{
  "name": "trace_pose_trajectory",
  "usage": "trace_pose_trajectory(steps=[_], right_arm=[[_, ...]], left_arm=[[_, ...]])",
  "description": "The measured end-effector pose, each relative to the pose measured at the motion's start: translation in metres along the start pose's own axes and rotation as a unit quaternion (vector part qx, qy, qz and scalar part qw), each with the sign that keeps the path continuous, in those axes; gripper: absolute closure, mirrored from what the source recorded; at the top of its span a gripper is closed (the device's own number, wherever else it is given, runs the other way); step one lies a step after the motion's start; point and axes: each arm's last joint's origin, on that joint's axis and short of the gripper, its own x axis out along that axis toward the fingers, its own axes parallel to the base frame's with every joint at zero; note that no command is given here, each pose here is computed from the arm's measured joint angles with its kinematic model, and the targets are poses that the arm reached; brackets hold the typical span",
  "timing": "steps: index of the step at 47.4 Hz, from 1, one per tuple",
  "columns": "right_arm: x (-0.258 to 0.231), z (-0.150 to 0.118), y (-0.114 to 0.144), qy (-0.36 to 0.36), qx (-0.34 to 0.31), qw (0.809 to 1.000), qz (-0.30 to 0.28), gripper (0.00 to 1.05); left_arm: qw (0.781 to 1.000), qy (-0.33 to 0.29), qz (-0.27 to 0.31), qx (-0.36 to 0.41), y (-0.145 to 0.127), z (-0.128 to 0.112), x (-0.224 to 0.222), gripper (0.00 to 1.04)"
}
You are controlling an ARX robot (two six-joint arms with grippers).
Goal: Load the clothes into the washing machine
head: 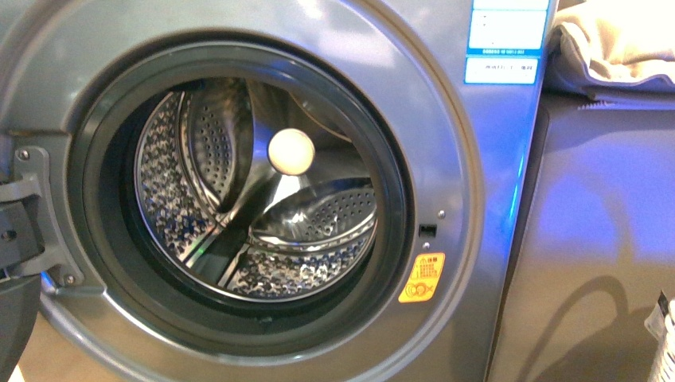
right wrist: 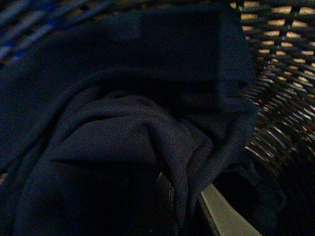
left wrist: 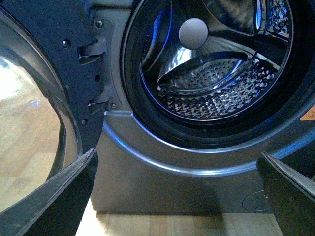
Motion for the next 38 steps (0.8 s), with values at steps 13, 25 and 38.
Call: trace_pose_trajectory(steps=[13, 25, 38], right_arm=[[-0.054, 0.034, 0.024, -0.074, -0.027, 0.996, 0.042, 0.99], [-0.111, 0.067, 0.053, -0.153, -0.073, 0.982, 0.082, 0.99], [-0.182, 0.118, 0.081, -0.245, -0.121, 0.954, 0.124, 0.99]], left_arm=[[1.0, 0.0, 0.0, 0.0, 0.0, 0.0, 0.0, 0.06], [1.0, 0.0, 0.0, 0.0, 0.0, 0.0, 0.0, 0.06], [1.0, 0.0, 0.0, 0.0, 0.0, 0.0, 0.0, 0.06]])
